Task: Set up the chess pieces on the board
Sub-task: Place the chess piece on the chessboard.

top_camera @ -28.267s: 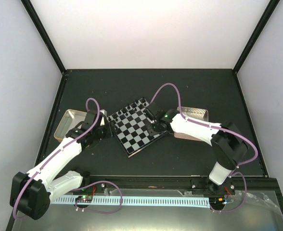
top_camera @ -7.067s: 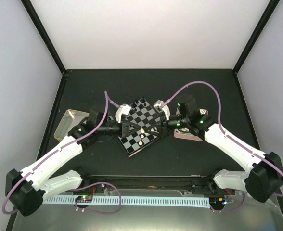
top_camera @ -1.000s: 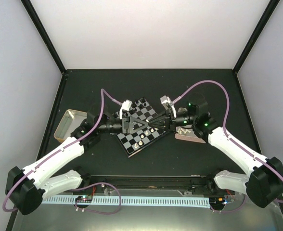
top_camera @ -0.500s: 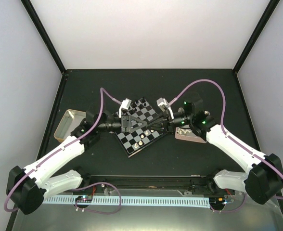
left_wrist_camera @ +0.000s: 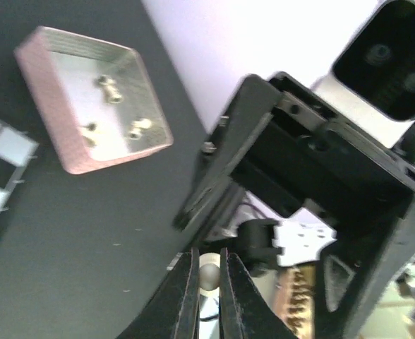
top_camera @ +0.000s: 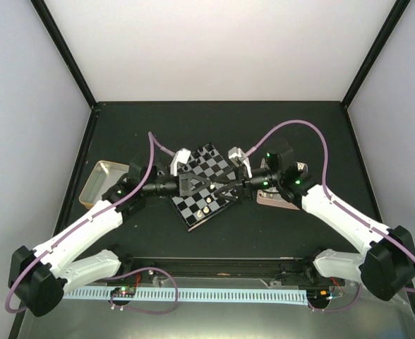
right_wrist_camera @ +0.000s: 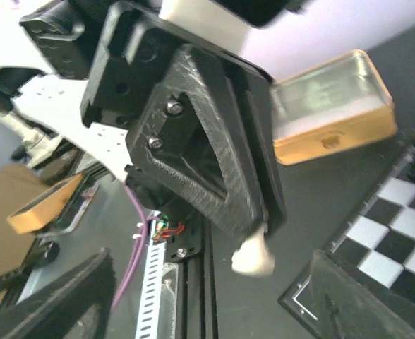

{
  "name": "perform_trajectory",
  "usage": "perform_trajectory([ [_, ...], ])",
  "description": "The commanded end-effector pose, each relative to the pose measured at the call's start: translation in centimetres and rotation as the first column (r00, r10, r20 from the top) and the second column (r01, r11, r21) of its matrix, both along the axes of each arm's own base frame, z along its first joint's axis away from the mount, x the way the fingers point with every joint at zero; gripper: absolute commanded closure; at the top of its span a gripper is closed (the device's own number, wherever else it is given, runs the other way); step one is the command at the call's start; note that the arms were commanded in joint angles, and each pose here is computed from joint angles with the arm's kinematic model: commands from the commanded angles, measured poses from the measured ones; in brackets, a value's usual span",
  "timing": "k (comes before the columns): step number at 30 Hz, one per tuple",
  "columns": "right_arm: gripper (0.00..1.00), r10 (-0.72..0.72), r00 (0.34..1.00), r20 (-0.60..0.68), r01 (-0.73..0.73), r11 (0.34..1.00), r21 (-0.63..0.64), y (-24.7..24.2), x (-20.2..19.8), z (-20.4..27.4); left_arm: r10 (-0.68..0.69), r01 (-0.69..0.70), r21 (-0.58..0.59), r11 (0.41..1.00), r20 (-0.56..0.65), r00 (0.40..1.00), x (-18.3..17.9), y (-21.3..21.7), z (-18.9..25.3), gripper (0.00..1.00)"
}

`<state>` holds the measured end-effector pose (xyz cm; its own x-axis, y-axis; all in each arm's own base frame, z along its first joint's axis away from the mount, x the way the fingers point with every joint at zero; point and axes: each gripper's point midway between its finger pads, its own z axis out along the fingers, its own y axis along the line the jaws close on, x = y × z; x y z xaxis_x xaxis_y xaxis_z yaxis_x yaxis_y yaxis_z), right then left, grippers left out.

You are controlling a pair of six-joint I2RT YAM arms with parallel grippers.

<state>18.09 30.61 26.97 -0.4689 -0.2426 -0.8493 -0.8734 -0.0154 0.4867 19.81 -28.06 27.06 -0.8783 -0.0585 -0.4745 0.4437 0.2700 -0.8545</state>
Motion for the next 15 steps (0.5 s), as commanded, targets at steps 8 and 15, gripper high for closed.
perform_trajectory([
  [8,0.16,-0.522,0.852,-0.028,0.512,0.845,-0.155,-3.3,6.5,-4.8,0.3,-0.389,0.485,0.783,0.253,0.92,3.2,8.2,-10.4,0.99],
  [15,0.16,-0.648,0.761,-0.036,0.629,0.75,-0.206,-4.5,8.7,-6.2,0.294,-0.408,0.653,0.638,0.283,0.913,1.9,9.1,-16.6,0.98],
])
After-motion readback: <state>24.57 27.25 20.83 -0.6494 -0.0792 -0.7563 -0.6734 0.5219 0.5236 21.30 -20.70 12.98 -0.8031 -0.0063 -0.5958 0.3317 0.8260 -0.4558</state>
